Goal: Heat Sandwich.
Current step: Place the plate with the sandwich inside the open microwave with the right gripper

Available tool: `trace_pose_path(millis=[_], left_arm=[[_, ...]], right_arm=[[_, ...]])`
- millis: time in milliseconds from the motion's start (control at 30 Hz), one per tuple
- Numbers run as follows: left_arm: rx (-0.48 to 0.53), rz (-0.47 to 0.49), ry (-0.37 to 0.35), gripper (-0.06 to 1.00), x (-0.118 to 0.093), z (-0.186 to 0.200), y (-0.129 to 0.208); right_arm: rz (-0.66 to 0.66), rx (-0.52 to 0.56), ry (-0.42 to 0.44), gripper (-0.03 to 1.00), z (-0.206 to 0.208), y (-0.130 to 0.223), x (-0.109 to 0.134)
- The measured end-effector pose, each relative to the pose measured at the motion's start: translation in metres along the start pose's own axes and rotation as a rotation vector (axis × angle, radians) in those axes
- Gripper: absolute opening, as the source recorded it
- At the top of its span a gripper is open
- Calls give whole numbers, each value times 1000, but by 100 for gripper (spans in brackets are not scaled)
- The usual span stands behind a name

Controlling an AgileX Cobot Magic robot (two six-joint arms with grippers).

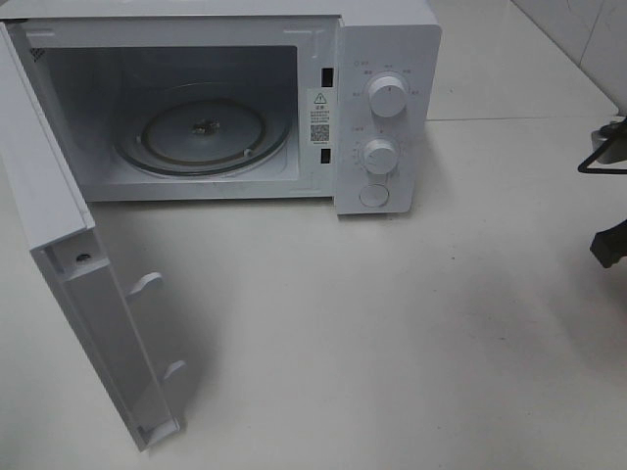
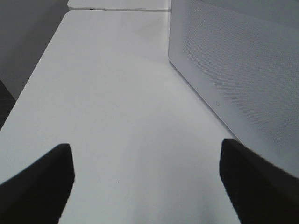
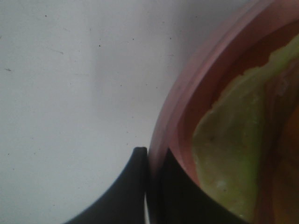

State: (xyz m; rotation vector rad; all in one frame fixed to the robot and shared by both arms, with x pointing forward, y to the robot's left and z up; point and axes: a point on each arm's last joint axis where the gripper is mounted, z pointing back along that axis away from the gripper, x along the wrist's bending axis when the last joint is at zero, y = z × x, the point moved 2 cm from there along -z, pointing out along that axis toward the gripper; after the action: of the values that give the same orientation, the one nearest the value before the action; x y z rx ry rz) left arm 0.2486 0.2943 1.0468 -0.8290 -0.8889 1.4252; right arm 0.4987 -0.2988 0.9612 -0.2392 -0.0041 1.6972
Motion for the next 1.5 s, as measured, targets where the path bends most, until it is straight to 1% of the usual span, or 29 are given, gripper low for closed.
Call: trace_pose_path(millis=[67, 267, 500, 567, 900, 1067, 1167, 1367, 1500], left_arm=[[0, 0, 0, 80, 0, 0, 0], [0, 0, 0, 80, 0, 0, 0], [0, 0, 0, 80, 0, 0, 0], [0, 0, 0, 80, 0, 0, 0], [0, 0, 0, 80, 0, 0, 0], [0, 0, 0, 80, 0, 0, 0], [0, 0, 0, 80, 0, 0, 0], [0, 0, 0, 80, 0, 0, 0], [0, 0, 0, 80, 0, 0, 0]], right_arm=[[5, -10, 3, 4, 4, 1, 0], [98, -43, 27, 4, 19, 3, 15], [148, -11, 29, 4, 22, 8, 26], [172, -28, 31, 4, 27, 9, 30], [248, -68, 83, 4, 49, 20, 35], [281, -85, 99, 4, 50, 36, 39], [313, -90, 104, 4, 49, 52, 41], [346, -108, 103, 4, 53, 63, 44], [405, -114, 99, 4, 54, 72, 51]])
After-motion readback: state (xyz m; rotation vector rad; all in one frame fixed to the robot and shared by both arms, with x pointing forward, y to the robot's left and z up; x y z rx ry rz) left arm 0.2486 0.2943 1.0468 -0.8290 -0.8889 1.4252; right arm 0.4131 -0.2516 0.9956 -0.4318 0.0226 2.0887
